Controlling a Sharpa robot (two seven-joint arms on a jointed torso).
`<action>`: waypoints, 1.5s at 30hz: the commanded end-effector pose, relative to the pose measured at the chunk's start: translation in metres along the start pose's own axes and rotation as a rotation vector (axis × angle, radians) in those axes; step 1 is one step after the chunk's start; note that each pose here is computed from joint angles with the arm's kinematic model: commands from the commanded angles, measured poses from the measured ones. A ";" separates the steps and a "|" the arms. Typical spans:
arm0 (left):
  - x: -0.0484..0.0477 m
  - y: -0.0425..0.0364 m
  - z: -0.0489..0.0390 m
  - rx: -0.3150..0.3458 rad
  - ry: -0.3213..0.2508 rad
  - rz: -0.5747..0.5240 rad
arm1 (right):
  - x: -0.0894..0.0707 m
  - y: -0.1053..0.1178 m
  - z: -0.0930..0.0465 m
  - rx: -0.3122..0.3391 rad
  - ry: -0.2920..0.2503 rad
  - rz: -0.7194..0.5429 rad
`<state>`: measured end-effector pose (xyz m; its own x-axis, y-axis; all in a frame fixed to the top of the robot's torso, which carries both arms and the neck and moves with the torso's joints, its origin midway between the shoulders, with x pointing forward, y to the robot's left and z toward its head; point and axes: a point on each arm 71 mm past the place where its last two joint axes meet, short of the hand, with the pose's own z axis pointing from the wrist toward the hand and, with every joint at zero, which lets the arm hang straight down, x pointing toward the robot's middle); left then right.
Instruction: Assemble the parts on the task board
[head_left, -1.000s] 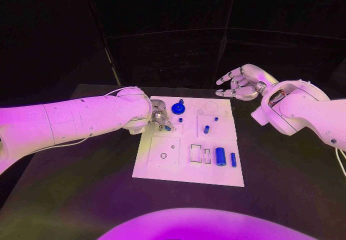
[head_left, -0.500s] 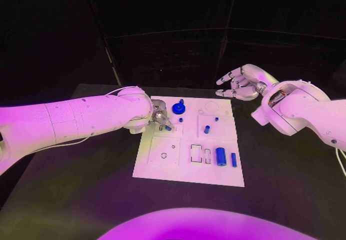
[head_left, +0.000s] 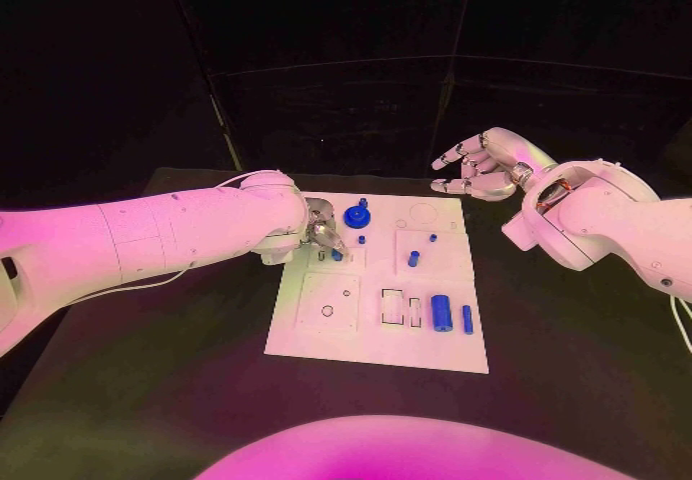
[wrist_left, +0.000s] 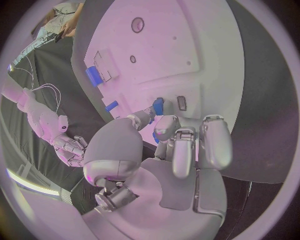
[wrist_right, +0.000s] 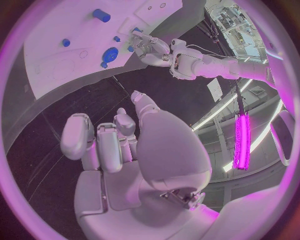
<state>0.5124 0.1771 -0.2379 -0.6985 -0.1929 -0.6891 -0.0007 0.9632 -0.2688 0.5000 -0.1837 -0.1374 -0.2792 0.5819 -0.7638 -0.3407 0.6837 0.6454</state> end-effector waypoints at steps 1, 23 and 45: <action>0.0060 0.0005 0.0019 -0.011 0.057 0.026 | 0.000 0.002 0.001 -0.007 0.004 0.001; 0.0042 -0.0007 0.0043 -0.016 0.062 0.029 | 0.000 0.002 0.001 -0.009 0.001 0.002; 0.0005 0.0023 0.0044 -0.020 0.026 0.003 | 0.000 0.000 0.002 -0.005 0.004 0.003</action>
<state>0.5152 0.1782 -0.2427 -0.7228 -0.1740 -0.6688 -0.0041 0.9688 -0.2477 0.5016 -0.1843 -0.1381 -0.2799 0.5822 -0.7634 -0.3365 0.6852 0.6460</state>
